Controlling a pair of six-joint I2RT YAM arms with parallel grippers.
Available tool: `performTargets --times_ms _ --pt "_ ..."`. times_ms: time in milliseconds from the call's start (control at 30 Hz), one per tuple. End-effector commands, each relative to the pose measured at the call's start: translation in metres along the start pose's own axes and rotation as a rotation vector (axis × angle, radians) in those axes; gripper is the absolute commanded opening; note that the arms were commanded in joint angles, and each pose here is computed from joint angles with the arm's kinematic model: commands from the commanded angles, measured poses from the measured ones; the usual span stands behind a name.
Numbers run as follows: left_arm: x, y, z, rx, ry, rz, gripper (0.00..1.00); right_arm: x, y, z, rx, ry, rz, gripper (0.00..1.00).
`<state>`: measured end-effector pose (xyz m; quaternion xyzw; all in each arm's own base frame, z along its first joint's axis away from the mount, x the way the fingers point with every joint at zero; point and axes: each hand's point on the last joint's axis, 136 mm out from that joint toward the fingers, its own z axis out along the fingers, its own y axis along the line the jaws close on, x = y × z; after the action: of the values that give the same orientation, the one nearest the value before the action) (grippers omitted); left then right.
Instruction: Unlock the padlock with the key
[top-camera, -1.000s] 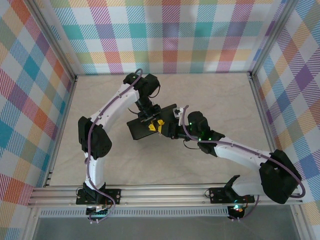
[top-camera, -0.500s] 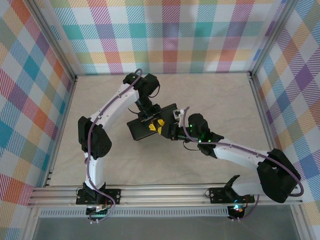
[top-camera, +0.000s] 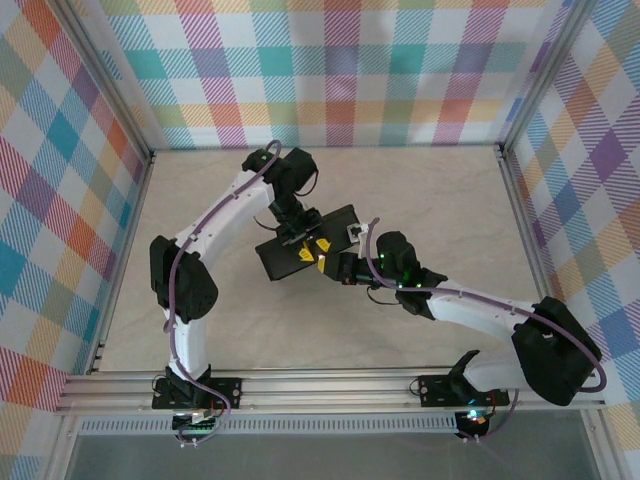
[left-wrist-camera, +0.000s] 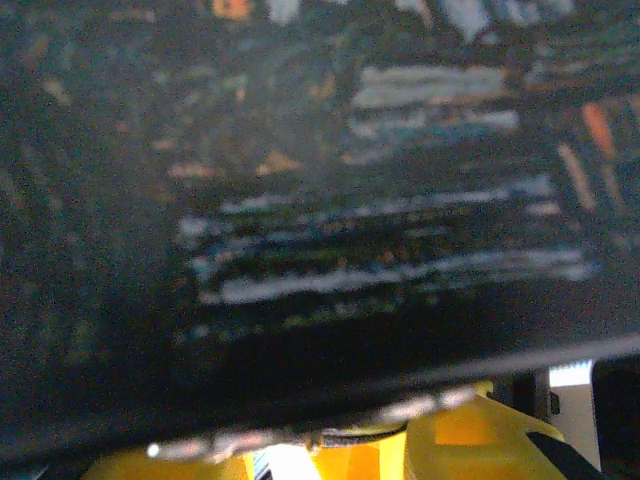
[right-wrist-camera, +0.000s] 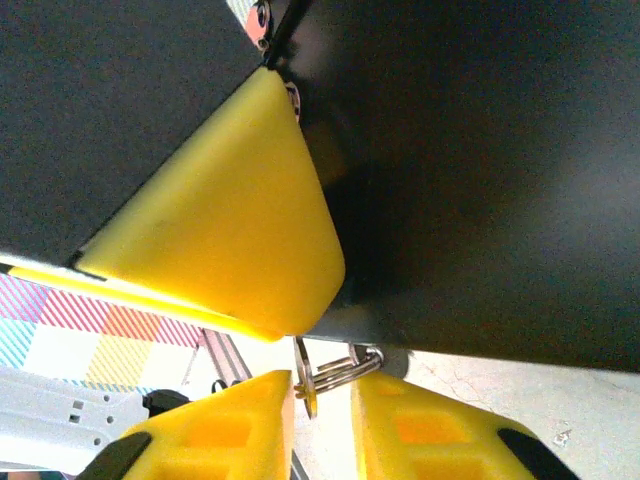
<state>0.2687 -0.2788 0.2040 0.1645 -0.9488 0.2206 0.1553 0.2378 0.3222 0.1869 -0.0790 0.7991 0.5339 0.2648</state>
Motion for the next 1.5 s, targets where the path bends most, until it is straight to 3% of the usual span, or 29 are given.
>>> performTargets --times_ms 0,100,400,700,1133,1233,1467 --pt "0.016 -0.01 -0.021 0.089 0.003 0.034 0.16 -0.007 0.004 0.002 -0.011 -0.035 -0.004 0.26" --pt "0.017 -0.009 -0.022 0.091 0.002 0.033 0.16 -0.011 0.006 0.004 -0.009 -0.043 -0.012 0.26" --pt "0.018 -0.008 -0.021 0.099 0.001 0.032 0.18 -0.017 0.011 0.002 -0.028 -0.078 -0.036 0.08" --pt "0.016 -0.01 -0.025 0.12 -0.031 0.038 0.38 -0.026 0.028 0.003 -0.087 -0.091 -0.052 0.07" --pt "0.016 -0.009 -0.034 0.14 -0.063 0.057 0.47 -0.024 0.018 0.006 -0.066 -0.094 -0.023 0.07" --pt "0.008 -0.011 -0.049 0.148 -0.123 0.084 0.47 -0.025 0.017 0.005 -0.052 -0.099 -0.016 0.09" --pt "-0.041 0.007 -0.105 0.114 -0.42 0.183 0.47 -0.027 0.013 0.006 -0.017 -0.09 -0.013 0.12"
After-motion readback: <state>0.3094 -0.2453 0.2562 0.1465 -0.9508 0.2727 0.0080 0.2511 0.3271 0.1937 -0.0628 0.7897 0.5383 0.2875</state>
